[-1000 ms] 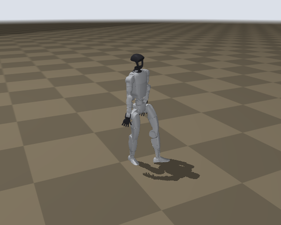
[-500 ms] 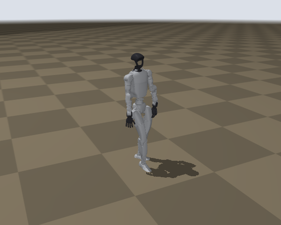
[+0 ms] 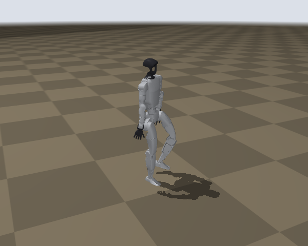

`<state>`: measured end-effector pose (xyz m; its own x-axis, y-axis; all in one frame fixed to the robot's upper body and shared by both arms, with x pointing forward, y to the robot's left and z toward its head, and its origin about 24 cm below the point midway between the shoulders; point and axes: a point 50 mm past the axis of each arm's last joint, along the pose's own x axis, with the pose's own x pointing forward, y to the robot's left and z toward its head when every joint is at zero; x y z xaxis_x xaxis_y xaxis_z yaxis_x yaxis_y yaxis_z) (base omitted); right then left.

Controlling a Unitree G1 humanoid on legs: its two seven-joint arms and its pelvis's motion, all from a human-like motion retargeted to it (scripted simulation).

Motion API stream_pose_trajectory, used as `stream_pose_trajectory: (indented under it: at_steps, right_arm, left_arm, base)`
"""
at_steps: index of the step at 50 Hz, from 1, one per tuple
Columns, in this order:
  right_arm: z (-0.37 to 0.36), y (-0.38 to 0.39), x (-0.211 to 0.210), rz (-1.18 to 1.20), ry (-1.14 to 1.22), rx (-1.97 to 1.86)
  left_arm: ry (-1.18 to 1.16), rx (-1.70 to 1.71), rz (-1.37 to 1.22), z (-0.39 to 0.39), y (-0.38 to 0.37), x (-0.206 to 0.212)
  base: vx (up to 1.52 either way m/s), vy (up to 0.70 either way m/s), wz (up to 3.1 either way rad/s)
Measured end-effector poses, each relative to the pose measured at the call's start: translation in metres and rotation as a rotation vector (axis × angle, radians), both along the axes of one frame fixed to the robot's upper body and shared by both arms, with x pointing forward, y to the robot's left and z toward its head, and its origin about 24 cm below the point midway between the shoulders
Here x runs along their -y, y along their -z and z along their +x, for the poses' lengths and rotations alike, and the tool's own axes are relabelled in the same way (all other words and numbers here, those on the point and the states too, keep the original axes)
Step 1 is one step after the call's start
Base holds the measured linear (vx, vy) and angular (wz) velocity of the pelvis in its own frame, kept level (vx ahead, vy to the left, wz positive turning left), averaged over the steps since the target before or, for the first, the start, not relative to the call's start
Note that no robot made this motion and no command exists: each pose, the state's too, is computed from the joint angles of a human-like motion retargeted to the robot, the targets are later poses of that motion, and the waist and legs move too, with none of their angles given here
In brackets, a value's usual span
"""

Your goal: In place motions

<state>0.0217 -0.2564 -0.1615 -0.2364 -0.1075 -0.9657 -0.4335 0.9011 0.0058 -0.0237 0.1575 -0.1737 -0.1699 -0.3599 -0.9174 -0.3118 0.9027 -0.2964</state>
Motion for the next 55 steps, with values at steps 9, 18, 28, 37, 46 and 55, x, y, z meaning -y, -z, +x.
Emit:
stream_pose_trajectory:
  at_steps: [9,18,28,37,46,55]
  right_arm:
    - [0.042,-0.004,0.005,0.008,-0.108,0.117]
    - [0.005,0.011,-0.042,0.191,0.208,0.097]
    - [-0.011,0.01,-0.039,0.118,0.216,0.03]
    - [-0.003,0.012,-0.037,0.132,0.107,0.098]
    - [-0.023,0.009,-0.033,0.123,0.189,0.012]
    - [-0.052,0.006,-0.034,0.104,0.288,-0.076]
  left_arm:
    - [-0.151,-0.16,-0.06,-0.051,-0.009,0.02]
    - [-0.267,-0.215,-0.088,-0.059,-0.012,0.026]
    - [-0.134,0.053,-0.037,0.037,-0.003,-0.009]
    - [0.151,0.289,0.027,0.125,-0.012,-0.025]
    - [0.324,0.307,-0.008,0.12,-0.01,-0.017]
    - [0.137,-0.085,-0.066,-0.007,-0.004,0.003]
  base:
    - [0.6,0.09,-0.2]
    - [0.87,0.29,0.3]
    - [0.62,0.22,0.53]
    - [0.57,0.03,1.19]
    - [0.69,-0.08,0.78]
    - [0.8,-0.2,0.72]
